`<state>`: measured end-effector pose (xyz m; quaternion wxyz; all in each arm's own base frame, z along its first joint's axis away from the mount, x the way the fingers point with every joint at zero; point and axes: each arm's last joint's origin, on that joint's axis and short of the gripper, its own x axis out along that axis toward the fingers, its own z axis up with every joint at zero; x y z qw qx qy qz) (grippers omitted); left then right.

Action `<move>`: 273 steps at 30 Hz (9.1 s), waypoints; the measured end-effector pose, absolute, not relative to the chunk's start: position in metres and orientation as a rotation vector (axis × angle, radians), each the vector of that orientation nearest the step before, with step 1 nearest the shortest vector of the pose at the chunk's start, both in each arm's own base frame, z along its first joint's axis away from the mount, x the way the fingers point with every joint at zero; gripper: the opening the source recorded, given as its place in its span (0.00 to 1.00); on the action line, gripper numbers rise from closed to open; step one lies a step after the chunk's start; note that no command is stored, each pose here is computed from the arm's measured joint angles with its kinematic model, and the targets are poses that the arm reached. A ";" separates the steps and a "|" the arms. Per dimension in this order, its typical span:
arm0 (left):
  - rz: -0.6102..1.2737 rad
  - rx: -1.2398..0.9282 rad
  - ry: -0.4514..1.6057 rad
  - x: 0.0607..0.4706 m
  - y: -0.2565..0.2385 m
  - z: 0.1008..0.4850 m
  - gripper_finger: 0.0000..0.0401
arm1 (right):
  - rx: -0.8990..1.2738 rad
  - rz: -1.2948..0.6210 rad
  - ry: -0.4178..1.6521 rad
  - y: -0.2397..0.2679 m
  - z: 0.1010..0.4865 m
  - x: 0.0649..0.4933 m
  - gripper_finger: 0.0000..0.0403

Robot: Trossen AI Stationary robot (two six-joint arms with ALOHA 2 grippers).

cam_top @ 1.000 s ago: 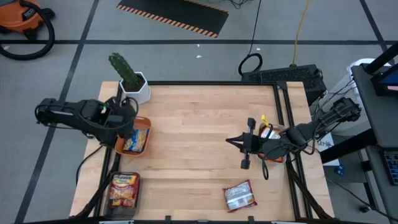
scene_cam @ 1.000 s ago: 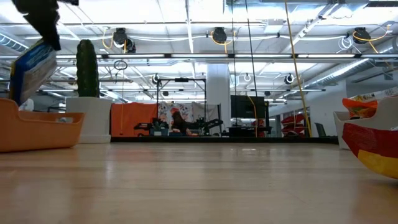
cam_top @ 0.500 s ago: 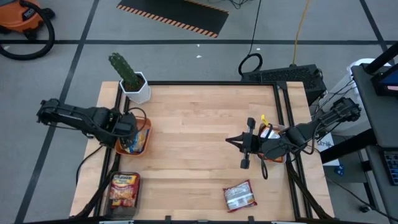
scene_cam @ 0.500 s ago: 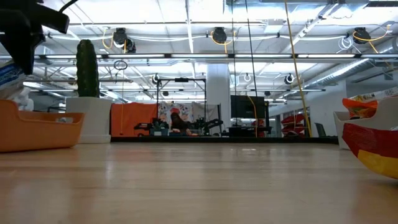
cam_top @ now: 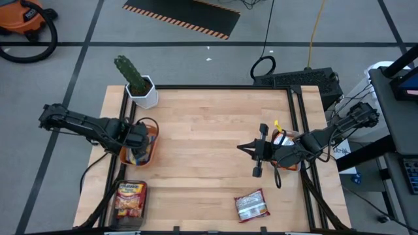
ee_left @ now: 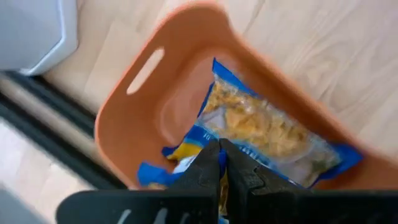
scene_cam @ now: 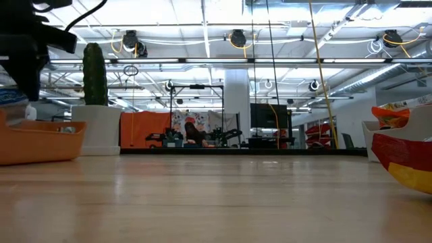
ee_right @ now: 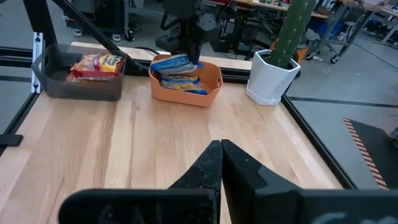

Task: Sort Maruchan noodles
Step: Put the blue noodle pack into the orange bin, then put the red noodle pack into the black bin

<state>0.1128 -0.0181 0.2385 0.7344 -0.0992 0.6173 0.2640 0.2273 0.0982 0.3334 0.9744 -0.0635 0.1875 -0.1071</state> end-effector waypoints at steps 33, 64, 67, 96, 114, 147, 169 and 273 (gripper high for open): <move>0.172 -0.018 0.625 0.181 -0.039 0.275 0.21 | -0.018 -0.232 0.490 0.102 0.321 0.217 0.00; -0.009 -0.069 0.421 0.175 -0.074 0.207 0.21 | 0.658 -0.046 1.017 0.170 0.174 0.279 0.25; -0.020 -0.065 0.377 0.176 -0.075 0.211 0.21 | 0.672 -0.043 1.046 0.177 0.165 0.278 0.25; 0.050 0.053 0.300 0.194 -0.059 0.213 0.21 | 0.564 0.010 1.033 0.190 0.141 0.284 0.26; 0.016 0.028 0.374 0.208 -0.065 0.193 0.21 | 0.566 0.013 1.066 0.190 0.140 0.282 0.01; 0.038 -0.004 0.121 0.213 -0.070 0.218 0.21 | -0.194 -0.282 0.252 0.110 0.285 0.288 0.00; 0.230 0.200 0.123 0.247 -0.077 0.227 0.73 | -0.295 -0.512 0.191 0.035 0.298 0.309 0.00; 0.024 0.586 0.107 0.112 -0.206 0.290 0.39 | -0.034 -0.244 0.219 0.038 0.335 0.248 0.19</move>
